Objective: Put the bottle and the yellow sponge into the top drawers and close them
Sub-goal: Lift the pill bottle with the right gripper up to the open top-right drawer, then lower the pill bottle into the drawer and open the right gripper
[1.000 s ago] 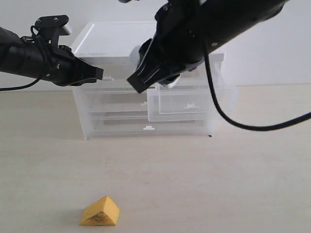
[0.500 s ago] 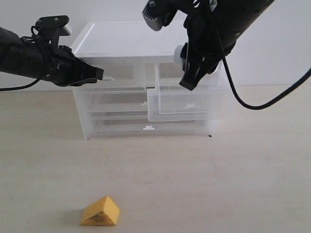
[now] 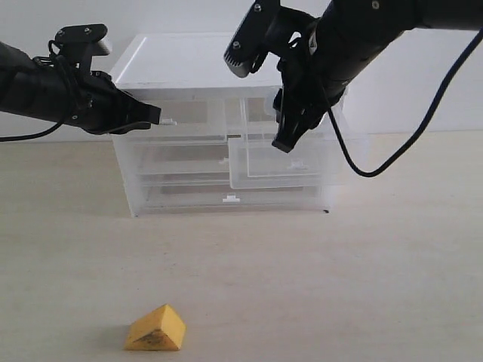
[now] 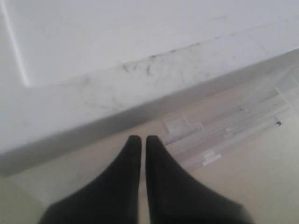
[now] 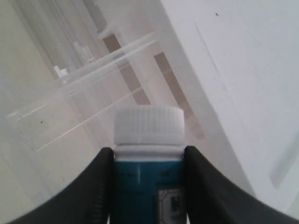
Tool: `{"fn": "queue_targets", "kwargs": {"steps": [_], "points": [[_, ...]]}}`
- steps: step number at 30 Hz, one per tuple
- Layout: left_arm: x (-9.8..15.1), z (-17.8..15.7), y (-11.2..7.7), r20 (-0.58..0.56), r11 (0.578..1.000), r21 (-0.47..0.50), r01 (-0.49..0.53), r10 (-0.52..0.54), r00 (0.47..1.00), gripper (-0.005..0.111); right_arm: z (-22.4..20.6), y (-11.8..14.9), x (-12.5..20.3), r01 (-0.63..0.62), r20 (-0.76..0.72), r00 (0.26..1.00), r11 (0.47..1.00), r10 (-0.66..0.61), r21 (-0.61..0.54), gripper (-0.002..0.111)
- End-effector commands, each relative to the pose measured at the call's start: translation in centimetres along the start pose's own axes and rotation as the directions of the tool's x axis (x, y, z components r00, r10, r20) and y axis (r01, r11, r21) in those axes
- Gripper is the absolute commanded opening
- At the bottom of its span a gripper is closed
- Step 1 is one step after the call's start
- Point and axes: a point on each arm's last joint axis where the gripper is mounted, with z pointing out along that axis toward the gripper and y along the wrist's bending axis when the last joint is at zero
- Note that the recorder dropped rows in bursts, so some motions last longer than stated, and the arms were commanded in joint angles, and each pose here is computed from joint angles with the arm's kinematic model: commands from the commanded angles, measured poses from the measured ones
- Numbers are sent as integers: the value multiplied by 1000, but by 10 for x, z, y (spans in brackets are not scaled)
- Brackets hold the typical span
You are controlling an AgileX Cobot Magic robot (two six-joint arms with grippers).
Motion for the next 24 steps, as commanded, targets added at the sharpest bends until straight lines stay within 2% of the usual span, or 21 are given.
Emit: {"fn": "queue_targets", "kwargs": {"steps": [1, 5, 7, 11, 13, 24], "points": [[1, 0, -1, -6, 1000, 7, -7, 8, 1000, 4, 11, 0, 1, 14, -14, 1000, 1000, -14, 4, 0], [1, 0, 0, -3, 1000, 0, -7, 7, 1000, 4, 16, 0, 0, -42, 7, 999, 999, 42, 8, 0], [1, 1, 0, -5, 1000, 0, -7, 7, 1000, 4, 16, 0, -2, -62, 20, 998, 998, 61, 13, 7], [1, 1, 0, -5, 1000, 0, -7, 7, 1000, 4, 16, -1, -3, -94, 41, 995, 995, 94, 17, 31], [1, 1, 0, -5, 1000, 0, -7, 7, 1000, 4, 16, -1, -3, -102, 41, 994, 995, 101, 18, 36], [2, 1, 0, -7, 1000, 4, -7, 7, 1000, 4, 16, -1, -3, -121, 33, 992, 993, 120, 15, 38]]}}
